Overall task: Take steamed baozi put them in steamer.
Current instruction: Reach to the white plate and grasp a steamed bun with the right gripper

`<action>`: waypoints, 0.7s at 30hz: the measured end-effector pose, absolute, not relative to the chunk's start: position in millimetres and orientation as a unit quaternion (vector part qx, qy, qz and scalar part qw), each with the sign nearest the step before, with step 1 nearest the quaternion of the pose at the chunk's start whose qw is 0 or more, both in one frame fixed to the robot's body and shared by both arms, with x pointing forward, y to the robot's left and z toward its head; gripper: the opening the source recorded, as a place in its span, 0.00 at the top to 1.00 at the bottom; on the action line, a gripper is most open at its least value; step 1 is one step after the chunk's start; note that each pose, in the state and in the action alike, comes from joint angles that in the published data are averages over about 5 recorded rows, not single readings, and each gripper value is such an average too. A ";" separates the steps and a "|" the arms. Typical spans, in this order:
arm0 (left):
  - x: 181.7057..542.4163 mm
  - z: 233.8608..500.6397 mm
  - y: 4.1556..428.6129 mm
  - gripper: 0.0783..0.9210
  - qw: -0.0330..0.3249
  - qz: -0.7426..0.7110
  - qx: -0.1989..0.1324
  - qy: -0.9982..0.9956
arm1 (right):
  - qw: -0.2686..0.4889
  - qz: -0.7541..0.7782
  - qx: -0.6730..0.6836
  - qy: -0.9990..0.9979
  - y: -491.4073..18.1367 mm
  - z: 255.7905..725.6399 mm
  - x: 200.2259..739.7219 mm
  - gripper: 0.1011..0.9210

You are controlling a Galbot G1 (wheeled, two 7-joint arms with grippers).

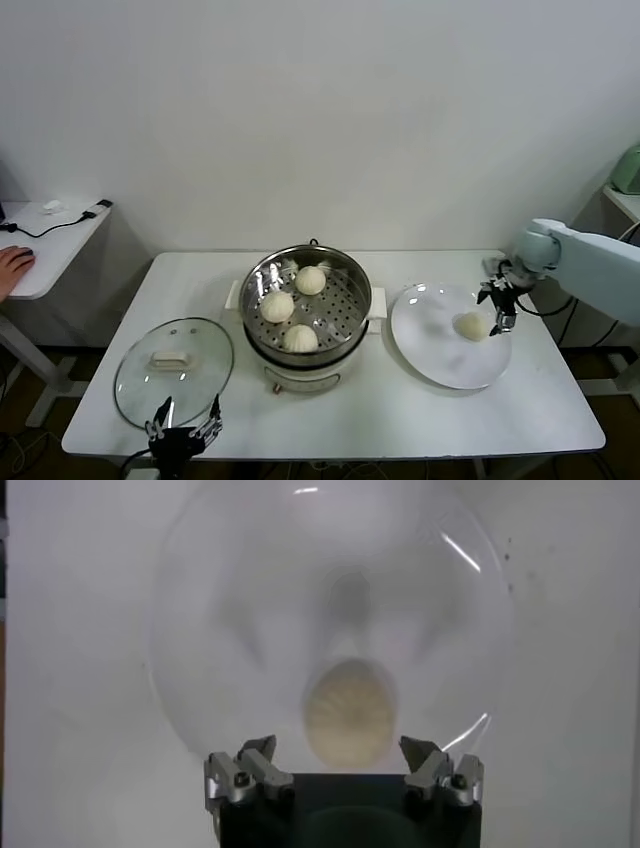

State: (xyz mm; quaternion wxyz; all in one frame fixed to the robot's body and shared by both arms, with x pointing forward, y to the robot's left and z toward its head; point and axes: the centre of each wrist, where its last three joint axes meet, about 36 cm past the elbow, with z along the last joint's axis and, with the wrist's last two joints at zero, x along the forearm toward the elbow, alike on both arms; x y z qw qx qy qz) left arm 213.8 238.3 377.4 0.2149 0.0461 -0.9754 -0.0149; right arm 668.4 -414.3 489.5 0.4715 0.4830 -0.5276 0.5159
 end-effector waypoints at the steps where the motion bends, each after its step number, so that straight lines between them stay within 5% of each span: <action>1: 213.7 377.0 238.4 0.12 0.215 -0.015 0.046 -0.975 | 0.473 0.515 0.482 -0.528 -413.0 486.2 669.8 0.12; 9: 213.9 375.7 238.6 0.12 0.216 -0.014 0.046 -0.975 | 0.483 0.519 0.474 -0.522 -404.6 467.9 678.5 0.14; 21: 216.0 375.9 239.7 0.12 0.214 -0.014 0.043 -0.976 | 0.489 0.522 0.463 -0.523 -399.9 466.4 679.6 0.44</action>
